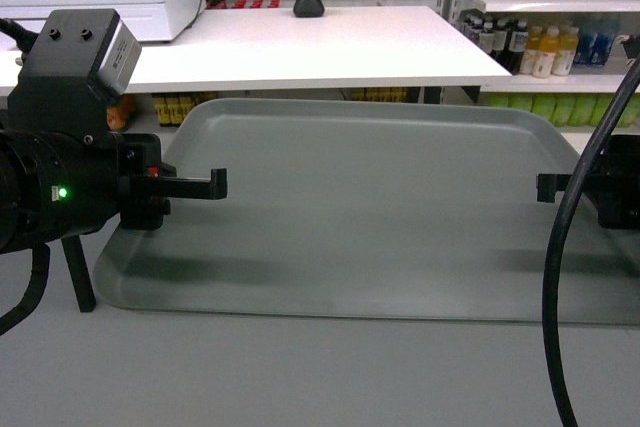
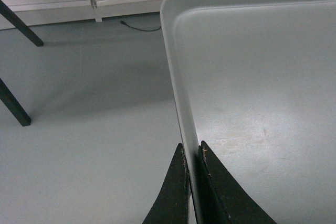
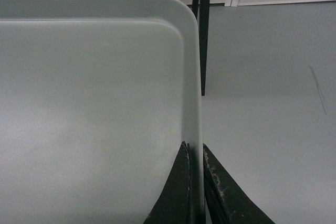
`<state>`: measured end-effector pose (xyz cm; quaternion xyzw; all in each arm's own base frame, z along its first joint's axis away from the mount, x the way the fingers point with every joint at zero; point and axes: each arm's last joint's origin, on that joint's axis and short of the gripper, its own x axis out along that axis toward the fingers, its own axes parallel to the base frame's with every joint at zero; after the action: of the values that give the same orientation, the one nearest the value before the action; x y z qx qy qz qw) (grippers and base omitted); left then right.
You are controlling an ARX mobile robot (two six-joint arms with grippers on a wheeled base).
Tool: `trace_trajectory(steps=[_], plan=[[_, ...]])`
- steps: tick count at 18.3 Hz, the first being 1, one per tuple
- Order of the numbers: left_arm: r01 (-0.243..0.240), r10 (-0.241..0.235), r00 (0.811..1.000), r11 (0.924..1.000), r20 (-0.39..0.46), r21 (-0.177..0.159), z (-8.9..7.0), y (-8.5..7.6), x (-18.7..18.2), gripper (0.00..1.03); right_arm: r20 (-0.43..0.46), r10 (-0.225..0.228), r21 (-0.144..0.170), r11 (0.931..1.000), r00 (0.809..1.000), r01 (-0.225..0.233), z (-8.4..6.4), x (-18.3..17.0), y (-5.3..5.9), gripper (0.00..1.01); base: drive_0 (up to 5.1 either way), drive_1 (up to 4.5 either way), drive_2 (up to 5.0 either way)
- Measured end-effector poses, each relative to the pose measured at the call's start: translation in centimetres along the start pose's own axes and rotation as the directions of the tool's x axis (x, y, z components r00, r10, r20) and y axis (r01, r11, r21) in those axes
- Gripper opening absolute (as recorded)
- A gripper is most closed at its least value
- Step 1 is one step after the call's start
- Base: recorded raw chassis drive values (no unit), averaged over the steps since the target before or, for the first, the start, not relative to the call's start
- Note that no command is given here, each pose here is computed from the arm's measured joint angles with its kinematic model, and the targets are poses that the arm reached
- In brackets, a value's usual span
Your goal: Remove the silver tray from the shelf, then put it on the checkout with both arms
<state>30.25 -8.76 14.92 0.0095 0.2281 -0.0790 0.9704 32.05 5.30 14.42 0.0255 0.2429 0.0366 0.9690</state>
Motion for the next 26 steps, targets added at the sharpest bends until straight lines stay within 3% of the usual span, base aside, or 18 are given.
trace_trajectory(steps=[3, 22, 26], plan=[[0.001, -0.001, 1.0, 1.0, 0.002, -0.001, 0.02, 0.0, 0.0, 0.03, 0.001, 0.0, 0.0, 1.0, 1.0, 0.0, 0.01, 0.0, 0.0, 0.03, -5.0, 2.49, 2.5], [0.0, 0.0, 1.0, 1.0, -0.001, 0.003, -0.03, 0.09, 0.0, 0.03, -0.001, 0.0, -0.002, 1.0, 1.0, 0.0, 0.0, 0.0, 0.14, 0.03, 0.0, 0.0, 0.0], [0.001, -0.001, 1.0, 1.0, 0.003, 0.003, 0.01, 0.09, 0.0, 0.03, 0.002, 0.0, -0.002, 1.0, 1.0, 0.0, 0.03, 0.0, 0.14, 0.03, 0.0, 4.18, -4.2]])
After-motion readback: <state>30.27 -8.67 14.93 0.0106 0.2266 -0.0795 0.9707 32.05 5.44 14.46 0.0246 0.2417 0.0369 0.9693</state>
